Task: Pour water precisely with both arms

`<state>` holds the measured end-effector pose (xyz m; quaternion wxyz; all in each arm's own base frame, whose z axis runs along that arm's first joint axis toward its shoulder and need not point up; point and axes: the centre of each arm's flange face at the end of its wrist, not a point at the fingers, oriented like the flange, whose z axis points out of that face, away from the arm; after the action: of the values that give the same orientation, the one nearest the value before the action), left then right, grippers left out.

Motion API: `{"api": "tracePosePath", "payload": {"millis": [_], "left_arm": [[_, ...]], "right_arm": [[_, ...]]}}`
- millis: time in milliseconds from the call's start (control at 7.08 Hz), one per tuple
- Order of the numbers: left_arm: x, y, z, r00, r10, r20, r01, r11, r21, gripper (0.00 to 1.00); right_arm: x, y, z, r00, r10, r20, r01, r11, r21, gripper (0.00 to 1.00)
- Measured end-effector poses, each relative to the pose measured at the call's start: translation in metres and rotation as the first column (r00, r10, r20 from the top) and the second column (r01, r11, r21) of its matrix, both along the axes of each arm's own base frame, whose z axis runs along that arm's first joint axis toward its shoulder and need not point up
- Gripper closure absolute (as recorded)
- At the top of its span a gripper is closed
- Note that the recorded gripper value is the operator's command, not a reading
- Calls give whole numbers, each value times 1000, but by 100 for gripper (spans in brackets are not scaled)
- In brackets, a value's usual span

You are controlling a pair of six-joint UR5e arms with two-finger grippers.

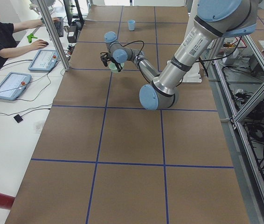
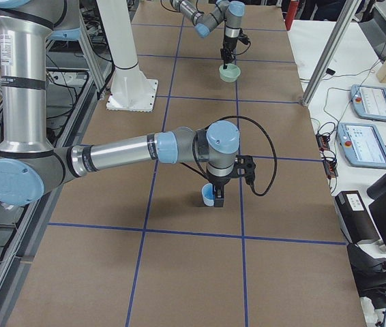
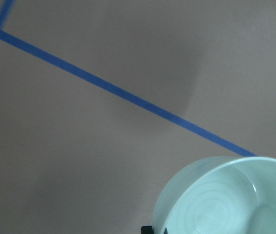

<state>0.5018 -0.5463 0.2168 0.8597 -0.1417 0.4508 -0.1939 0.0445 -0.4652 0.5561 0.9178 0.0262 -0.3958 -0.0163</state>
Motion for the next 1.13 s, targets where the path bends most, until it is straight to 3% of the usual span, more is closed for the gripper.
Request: {"api": "tracePosePath", "payload": {"millis": [424, 565, 706, 1130], "left_arm": [[78, 0, -16, 999, -24, 25, 23, 999, 40, 100], [82, -2, -13, 999, -28, 24, 27, 999, 46, 78], [85, -2, -10, 999, -28, 26, 27, 999, 47, 1], [76, -8, -15, 999, -42, 7, 42, 997, 65, 0]], "right_arm": [[0, -2, -1, 1000, 1, -2, -1, 1000, 1, 0], [0, -2, -1, 1000, 1, -1, -1, 1000, 2, 0], [0, -2, -1, 1000, 0, -1, 0, 1000, 2, 1], [0, -3, -5, 1000, 27, -7, -27, 1000, -13, 1]]}}
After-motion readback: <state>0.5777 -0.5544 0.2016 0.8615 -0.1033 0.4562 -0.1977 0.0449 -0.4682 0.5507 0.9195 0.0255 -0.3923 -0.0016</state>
